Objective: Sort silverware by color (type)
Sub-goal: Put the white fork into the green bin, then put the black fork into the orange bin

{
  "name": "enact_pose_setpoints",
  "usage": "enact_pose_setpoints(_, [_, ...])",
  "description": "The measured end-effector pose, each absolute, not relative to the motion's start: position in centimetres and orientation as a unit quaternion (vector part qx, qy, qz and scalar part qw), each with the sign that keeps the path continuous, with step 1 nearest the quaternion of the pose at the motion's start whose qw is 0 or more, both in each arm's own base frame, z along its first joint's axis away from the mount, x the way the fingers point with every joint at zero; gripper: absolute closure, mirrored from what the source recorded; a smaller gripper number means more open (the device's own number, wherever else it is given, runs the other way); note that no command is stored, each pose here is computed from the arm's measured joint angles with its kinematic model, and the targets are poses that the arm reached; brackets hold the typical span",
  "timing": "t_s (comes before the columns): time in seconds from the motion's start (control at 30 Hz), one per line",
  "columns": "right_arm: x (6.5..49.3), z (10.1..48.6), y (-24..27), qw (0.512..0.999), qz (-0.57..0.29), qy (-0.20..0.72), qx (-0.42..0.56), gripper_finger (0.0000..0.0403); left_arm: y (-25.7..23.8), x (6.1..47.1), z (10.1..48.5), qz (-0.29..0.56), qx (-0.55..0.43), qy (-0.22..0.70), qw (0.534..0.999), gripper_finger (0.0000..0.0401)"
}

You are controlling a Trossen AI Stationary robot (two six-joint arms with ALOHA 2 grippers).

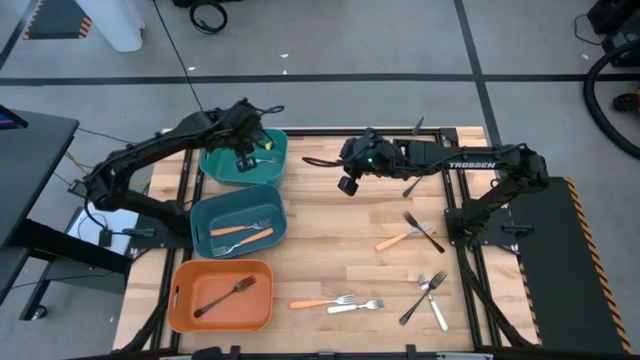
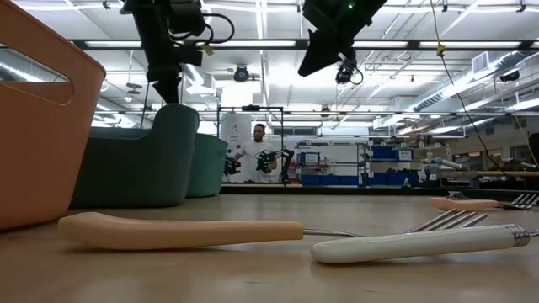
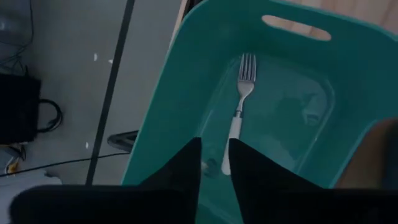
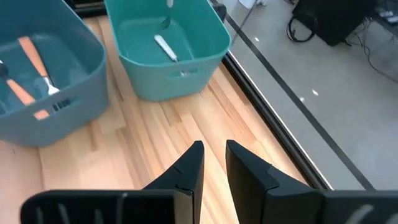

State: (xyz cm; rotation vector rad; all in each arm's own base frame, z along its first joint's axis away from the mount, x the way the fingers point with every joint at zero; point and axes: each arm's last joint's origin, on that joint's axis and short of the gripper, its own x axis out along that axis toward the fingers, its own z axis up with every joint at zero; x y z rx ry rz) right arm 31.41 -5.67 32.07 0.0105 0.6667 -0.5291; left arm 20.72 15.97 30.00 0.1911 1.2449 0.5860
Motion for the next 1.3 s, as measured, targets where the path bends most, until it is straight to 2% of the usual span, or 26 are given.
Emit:
enact_pose_setpoints(0.13, [30.9, 31.6, -5.6, 0.898, -0.258, 0.357, 0.006, 0.0328, 15.9, 20.9, 30.0, 0.288, 0.064, 0.562, 0.773, 0.0281])
enact_pose_setpoints(0.3, [29.4, 31.0, -5.1, 0.871, -0.252, 0.422, 0.015, 0.0328, 15.1, 21.1, 30.8, 0.302, 0.043, 0.538, 0.786, 0.0274])
enact_pose_setpoints(0.47, [27.8, 30.1, -3.7, 0.84, -0.166, 0.511, 0.083, 0.0328, 13.5, 21.7, 33.9, 0.307, 0.013, 0.471, 0.827, 0.0274])
enact_pose_setpoints(0.67, [26.9, 26.7, -1.0, 0.8, -0.051, 0.588, 0.103, 0.0328, 10.4, 22.6, 38.2, 0.23, -0.03, 0.378, 0.896, 0.0273])
enact_pose_setpoints(0.8, [26.1, 24.7, 0.6, 0.778, -0.027, 0.622, 0.086, 0.0328, 8.1, 23.0, 40.4, 0.186, -0.014, 0.344, 0.92, 0.0273])
enact_pose_setpoints(0.93, [25.3, 23.2, 1.4, 0.756, -0.069, 0.642, 0.106, 0.0328, 6.1, 23.3, 42.0, 0.154, -0.006, 0.316, 0.936, 0.0273])
enact_pose_setpoints(1.1, [23.1, 20.1, 1.5, 0.668, -0.174, 0.68, 0.246, 0.0328, 4.3, 23.6, 42.2, 0.124, -0.009, 0.315, 0.941, 0.0273])
enact_pose_setpoints(1.2, [21.2, 18.4, 1.8, 0.629, -0.202, 0.699, 0.274, 0.0328, 3.7, 23.6, 42.1, 0.111, -0.005, 0.325, 0.939, 0.0273])
enact_pose_setpoints(1.3, [19.6, 17.3, 2.0, 0.614, -0.22, 0.703, 0.283, 0.0328, 3.3, 23.6, 41.9, 0.104, -0.004, 0.33, 0.938, 0.0273])
